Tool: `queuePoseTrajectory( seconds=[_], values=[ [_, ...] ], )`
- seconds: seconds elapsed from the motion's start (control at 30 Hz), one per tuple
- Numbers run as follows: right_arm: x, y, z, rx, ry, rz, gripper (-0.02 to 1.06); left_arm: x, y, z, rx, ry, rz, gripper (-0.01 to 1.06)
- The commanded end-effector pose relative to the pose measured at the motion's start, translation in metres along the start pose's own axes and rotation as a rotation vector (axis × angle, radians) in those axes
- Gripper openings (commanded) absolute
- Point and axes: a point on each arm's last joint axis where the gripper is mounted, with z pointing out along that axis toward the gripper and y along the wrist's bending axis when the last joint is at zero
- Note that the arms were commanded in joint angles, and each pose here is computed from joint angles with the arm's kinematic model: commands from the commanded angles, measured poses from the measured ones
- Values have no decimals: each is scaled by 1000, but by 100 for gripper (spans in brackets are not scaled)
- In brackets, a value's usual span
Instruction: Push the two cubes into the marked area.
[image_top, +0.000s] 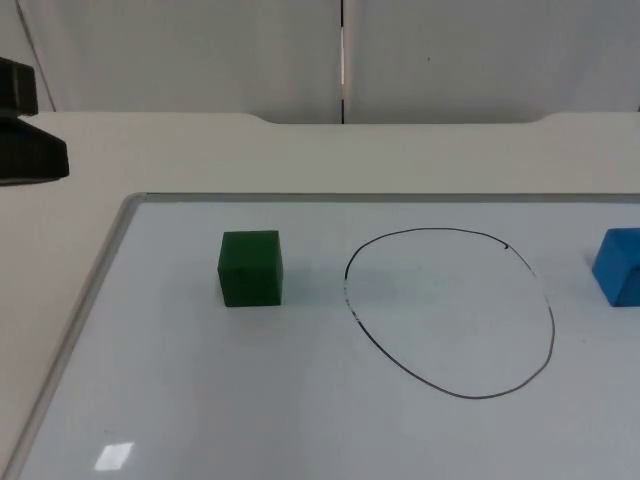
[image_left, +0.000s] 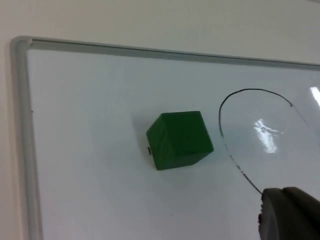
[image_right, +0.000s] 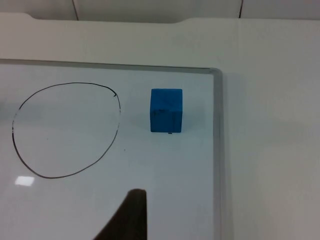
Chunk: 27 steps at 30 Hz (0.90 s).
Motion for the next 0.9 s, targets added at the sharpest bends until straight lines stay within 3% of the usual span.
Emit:
queuePoseTrajectory(
  seconds=[0.0, 0.2, 0.43, 0.67, 0.87],
  values=[
    [1, -1, 1, 12, -5, -9, 105, 0, 1, 11, -23, 8, -2, 0],
    [1, -1, 1, 12, -5, -9, 105, 4, 4, 41, -109, 59, 28, 0],
    [1, -1, 1, 12, -5, -9, 105, 1, 4, 76, -100, 146, 63, 0],
    [1, -1, 1, 19, -5, -13, 105, -1, 24, 113, -198, 188, 50, 0],
    [1, -2, 1, 26, -5, -16, 105, -2, 34, 140, -211, 233, 41, 0]
  ],
)
